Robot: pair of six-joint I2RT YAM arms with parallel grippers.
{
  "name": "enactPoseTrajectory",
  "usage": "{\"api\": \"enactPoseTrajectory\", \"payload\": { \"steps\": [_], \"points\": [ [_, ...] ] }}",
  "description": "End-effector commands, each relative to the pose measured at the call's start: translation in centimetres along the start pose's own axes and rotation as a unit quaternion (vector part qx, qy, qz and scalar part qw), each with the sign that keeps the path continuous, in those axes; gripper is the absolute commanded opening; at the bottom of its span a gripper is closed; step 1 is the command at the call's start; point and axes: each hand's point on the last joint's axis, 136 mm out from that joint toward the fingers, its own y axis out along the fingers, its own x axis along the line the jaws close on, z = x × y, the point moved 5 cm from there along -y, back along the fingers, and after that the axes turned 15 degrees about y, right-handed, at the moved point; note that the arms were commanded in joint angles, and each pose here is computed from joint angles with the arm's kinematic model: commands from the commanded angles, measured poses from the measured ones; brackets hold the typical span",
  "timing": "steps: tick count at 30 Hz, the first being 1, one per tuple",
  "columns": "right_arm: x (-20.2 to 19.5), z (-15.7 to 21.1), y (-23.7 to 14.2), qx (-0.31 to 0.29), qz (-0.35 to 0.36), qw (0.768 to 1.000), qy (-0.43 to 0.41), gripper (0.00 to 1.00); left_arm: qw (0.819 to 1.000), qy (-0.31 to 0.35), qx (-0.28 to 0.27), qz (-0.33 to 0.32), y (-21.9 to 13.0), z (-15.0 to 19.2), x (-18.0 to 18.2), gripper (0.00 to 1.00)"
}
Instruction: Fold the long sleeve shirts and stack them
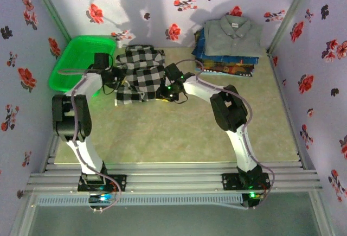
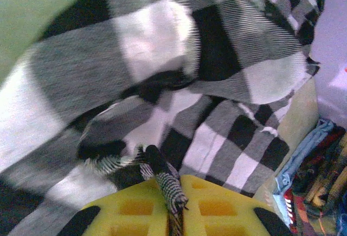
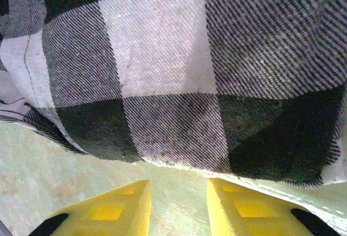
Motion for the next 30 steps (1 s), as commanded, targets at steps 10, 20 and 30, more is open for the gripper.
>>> {"api": "enactPoseTrajectory", "payload": {
  "steps": [10, 20, 30],
  "points": [
    [1.6, 2.4, -2.8, -0.007, -0.022, 1.0, -0.015, 0.36, 0.996, 0.085, 0.024, 0.0, 4.6, -3.6, -4.7, 0.16],
    [1.8, 3.9, -4.0, -0.008, -0.025, 1.0, -0.016, 0.39, 0.966, 0.147, -0.026, 0.211, 3.1, -5.3, -14.8, 0.6],
    [2.4, 2.5, -6.3, -0.047, 0.013, 0.997, -0.052, 0.5, 0.973, 0.171, -0.045, 0.149, -5.0, -3.8, -11.3, 0.76]
  ]
}}
